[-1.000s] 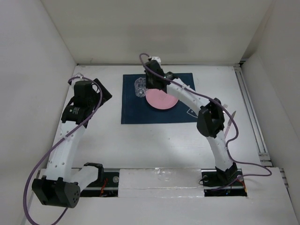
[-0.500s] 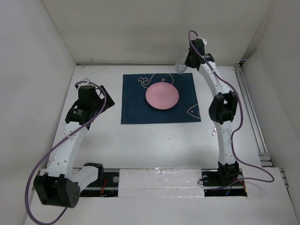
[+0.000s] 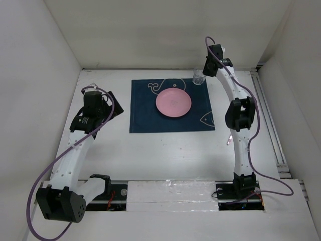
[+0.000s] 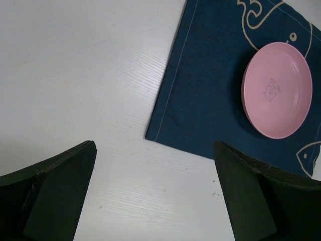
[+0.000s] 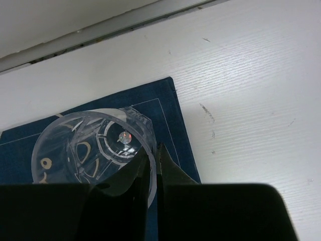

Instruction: Set the dinner table for one person

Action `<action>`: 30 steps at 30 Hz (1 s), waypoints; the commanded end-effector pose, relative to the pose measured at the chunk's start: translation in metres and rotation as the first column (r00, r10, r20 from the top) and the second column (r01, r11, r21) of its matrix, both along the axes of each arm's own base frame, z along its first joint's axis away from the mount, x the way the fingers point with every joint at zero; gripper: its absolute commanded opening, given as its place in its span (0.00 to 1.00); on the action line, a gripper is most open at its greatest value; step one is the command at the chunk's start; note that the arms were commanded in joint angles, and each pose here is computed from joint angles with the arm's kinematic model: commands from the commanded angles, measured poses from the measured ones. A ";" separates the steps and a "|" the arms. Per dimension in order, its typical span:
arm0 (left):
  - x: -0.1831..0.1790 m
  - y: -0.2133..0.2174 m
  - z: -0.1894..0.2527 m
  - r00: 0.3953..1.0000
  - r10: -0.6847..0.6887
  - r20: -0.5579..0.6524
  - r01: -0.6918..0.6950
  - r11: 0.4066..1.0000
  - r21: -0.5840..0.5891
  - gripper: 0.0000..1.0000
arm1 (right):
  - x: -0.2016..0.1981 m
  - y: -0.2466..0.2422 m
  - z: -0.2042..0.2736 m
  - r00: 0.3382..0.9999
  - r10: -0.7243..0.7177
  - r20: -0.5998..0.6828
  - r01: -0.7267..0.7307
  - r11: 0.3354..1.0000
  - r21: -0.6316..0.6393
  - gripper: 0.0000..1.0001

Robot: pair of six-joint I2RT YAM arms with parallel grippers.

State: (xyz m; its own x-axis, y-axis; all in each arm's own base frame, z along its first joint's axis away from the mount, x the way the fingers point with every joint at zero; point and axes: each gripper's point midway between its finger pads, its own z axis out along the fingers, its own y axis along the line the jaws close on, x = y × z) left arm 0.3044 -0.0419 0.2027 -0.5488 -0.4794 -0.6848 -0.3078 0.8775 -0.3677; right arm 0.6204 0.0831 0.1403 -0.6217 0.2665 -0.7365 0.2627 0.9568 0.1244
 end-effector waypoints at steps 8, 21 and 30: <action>0.003 -0.001 0.005 0.999 -0.021 0.031 0.021 1.000 0.008 1.00 | 0.008 0.014 -0.007 1.000 0.018 0.023 -0.017 1.000 -0.014 0.07; 0.003 -0.001 0.005 0.999 -0.021 0.031 0.021 1.000 0.008 1.00 | 0.010 0.005 0.035 0.995 -0.009 0.096 0.006 1.000 0.026 1.00; -0.009 0.035 0.006 0.982 0.189 0.000 -0.188 0.978 0.088 1.00 | -0.063 -0.062 0.200 0.897 -0.245 0.368 0.261 0.965 0.005 1.00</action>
